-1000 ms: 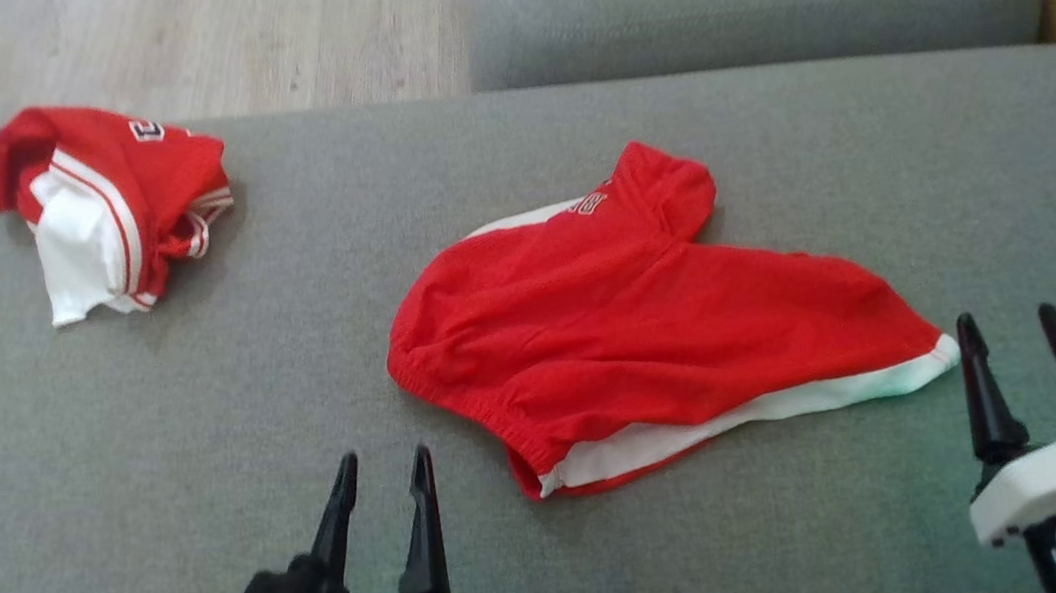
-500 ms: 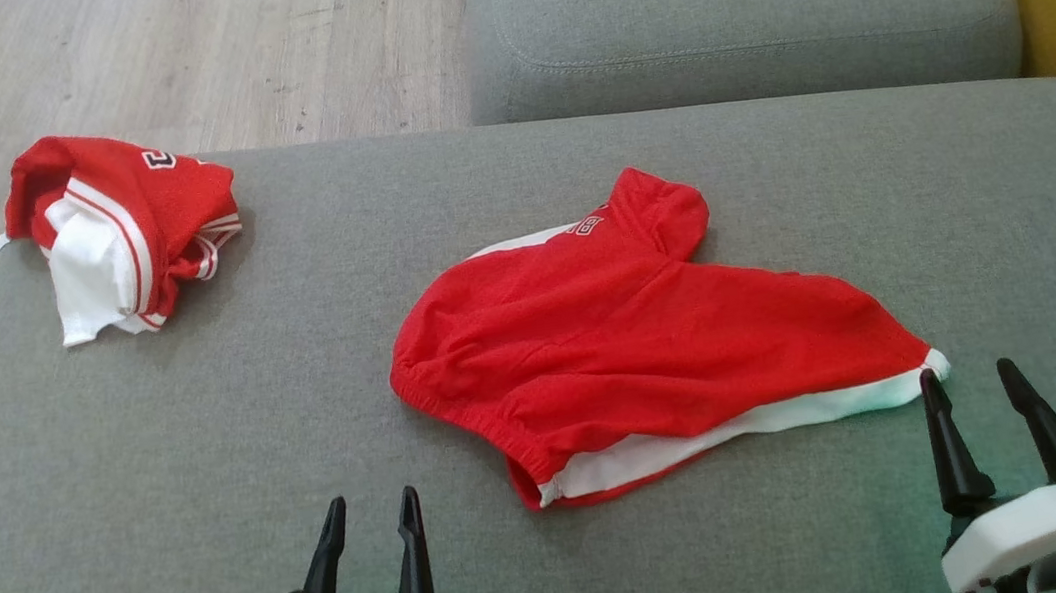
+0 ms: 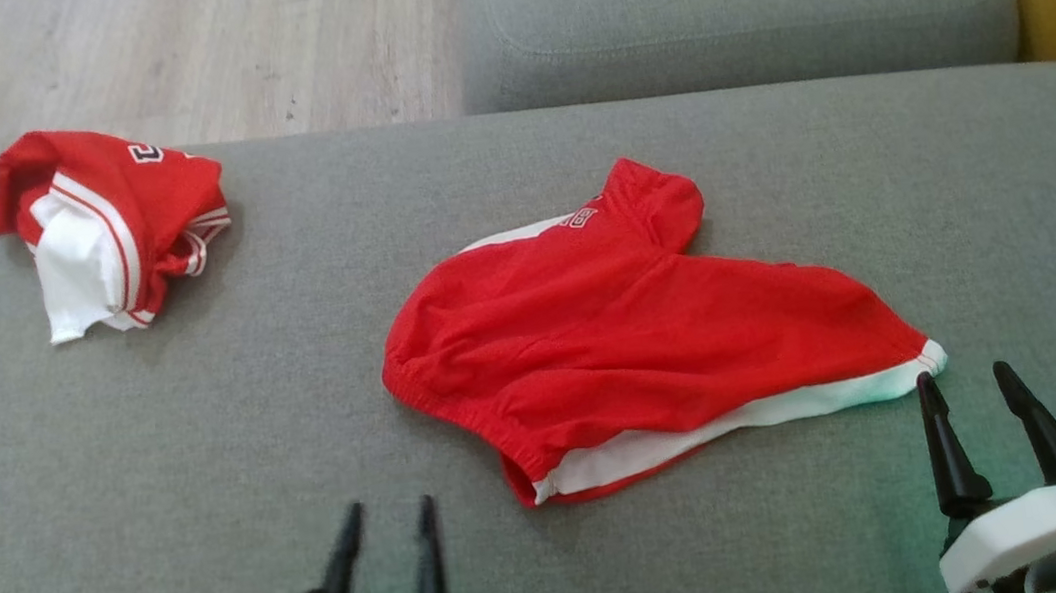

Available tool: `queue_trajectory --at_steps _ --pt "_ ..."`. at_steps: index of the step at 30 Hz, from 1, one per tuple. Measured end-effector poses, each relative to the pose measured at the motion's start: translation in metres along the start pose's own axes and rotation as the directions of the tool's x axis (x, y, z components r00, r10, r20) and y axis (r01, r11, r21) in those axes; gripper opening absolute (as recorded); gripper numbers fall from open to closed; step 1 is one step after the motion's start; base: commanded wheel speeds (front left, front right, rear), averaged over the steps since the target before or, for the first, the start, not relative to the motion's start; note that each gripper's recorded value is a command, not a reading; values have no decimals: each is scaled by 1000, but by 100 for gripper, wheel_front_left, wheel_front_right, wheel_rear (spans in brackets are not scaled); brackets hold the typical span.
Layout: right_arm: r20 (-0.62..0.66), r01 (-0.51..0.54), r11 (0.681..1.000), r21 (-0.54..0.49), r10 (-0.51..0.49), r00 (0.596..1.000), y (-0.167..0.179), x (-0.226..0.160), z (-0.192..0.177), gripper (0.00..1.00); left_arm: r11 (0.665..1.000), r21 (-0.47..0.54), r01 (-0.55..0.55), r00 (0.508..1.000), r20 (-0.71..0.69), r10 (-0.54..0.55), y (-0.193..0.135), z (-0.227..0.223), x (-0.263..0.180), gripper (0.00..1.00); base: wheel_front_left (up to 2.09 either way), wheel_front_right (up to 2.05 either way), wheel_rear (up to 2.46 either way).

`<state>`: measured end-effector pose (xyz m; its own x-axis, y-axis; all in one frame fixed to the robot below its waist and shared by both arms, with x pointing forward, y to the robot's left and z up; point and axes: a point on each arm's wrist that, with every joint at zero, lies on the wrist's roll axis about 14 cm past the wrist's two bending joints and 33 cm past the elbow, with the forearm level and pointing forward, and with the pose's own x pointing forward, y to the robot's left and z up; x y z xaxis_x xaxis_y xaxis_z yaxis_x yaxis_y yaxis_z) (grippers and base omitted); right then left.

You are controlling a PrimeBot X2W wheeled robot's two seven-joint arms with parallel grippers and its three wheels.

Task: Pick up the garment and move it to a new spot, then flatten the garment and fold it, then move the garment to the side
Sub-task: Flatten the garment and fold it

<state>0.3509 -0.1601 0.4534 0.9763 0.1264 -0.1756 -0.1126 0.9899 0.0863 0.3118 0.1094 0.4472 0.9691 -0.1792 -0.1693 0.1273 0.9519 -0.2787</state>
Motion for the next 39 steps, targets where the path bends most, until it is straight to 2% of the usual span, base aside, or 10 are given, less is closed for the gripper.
queue_trajectory --at_steps 9,21,22,23,24,25,26,27,33,39 --pt "-2 10 1000 -11 -10 1000 -4 17 2 100 971 13 241 955 -183 -234 -61 -32 28 100 0 0 0" --pt "-31 101 995 -19 -101 994 -34 12 -7 100 957 -10 291 901 -334 -277 -71 -77 45 100 0 0 0" --pt "-32 105 994 -20 -106 994 -36 12 -7 100 956 -12 293 900 -333 -280 -73 -77 46 87 0 0 0" --pt "-31 108 994 -22 -109 994 -37 11 -7 100 955 -15 296 899 -332 -284 -74 -76 47 56 0 0 0" --pt "-31 109 994 -25 -110 993 -37 11 -7 100 953 -16 302 898 -330 -290 -76 -75 48 40 0 0 0" --pt "-30 109 994 -27 -110 993 -37 11 -6 100 952 -15 306 898 -329 -294 -76 -75 49 29 0 0 0" --pt "-31 109 994 -27 -110 993 -37 12 -6 100 951 -12 308 897 -331 -294 -77 -75 49 9 0 0 0" --pt "-32 109 994 -27 -110 993 -37 12 -7 100 951 -9 310 895 -335 -295 -77 -76 49 0 0 0 0" --pt "-92 95 993 -75 -102 991 -36 20 -15 100 955 -7 295 899 -336 -280 -72 -79 47 0 0 0 0" --pt "-227 81 981 -178 -122 966 -41 31 -34 100 984 4 178 946 -276 -170 -38 -65 54 0 0 0 0"
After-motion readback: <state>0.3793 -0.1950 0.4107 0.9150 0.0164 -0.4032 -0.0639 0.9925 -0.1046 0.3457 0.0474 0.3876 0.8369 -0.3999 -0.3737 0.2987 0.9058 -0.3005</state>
